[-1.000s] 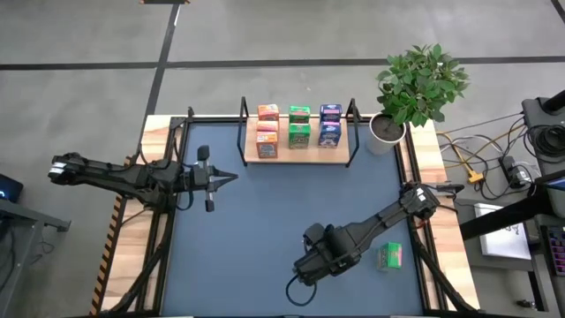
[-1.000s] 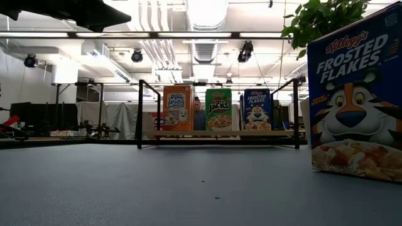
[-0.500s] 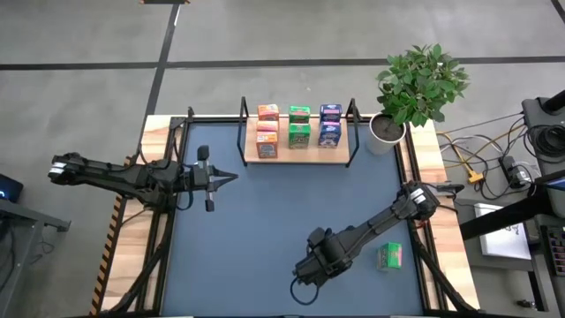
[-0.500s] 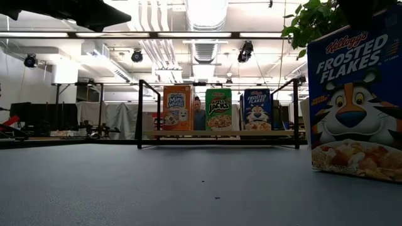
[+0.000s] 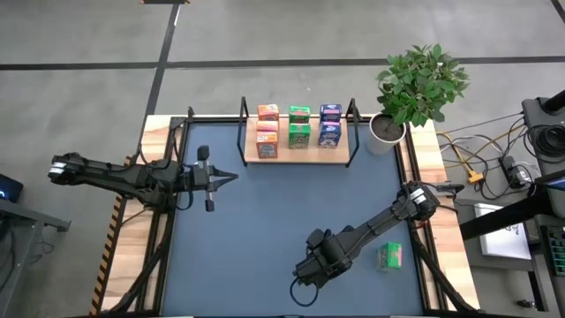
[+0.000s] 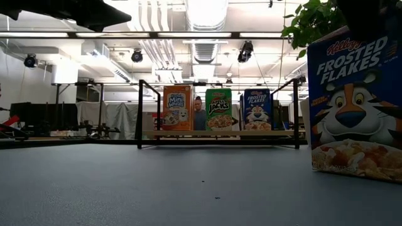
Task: Stack cereal on shelf
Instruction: Put the blue cereal box on the shelf
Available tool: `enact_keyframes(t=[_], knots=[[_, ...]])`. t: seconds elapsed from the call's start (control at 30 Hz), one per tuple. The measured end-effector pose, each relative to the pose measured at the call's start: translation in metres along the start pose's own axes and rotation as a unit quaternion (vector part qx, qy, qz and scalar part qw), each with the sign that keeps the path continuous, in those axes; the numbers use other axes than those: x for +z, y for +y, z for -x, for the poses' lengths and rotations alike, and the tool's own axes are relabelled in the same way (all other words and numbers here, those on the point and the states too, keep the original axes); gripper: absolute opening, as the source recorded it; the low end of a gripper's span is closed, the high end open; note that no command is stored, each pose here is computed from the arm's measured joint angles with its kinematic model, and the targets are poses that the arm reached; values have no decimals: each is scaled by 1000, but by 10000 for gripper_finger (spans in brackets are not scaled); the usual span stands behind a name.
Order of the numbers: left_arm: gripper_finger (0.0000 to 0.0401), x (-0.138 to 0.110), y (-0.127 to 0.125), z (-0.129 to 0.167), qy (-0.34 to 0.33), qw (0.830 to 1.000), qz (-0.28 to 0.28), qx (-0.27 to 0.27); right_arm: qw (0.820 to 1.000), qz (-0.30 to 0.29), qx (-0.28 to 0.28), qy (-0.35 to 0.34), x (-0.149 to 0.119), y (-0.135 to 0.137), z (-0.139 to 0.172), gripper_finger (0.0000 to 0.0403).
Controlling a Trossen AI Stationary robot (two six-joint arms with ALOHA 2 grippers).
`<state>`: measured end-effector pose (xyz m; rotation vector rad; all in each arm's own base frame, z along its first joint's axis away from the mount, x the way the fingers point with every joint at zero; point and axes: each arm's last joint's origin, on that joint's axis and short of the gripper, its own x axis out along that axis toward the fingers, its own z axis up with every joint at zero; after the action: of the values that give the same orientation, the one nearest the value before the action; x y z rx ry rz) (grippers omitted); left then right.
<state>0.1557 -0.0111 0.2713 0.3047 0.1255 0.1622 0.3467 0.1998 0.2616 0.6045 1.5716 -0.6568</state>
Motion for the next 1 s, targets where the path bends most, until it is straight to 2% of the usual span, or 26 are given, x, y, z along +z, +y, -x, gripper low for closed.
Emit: enact_keyframes(t=[0.17,0.33,0.53,0.8,0.9,1.0], knots=[[0,0,0,0,0,1000,0,0,1000,8,2,-1,0,0,2,137],[0,0,0,0,0,1000,0,0,1000,20,13,-6,5,-2,12,126],[0,0,0,0,0,1000,2,0,997,56,30,-45,31,-17,37,130],[0,0,0,0,2,1000,4,-1,977,172,27,-121,90,-60,71,124],[0,0,0,0,2,1000,4,-1,961,235,-3,-146,114,-82,78,125],[0,0,0,0,2,1000,5,-1,934,315,-43,-164,136,-104,84,127]])
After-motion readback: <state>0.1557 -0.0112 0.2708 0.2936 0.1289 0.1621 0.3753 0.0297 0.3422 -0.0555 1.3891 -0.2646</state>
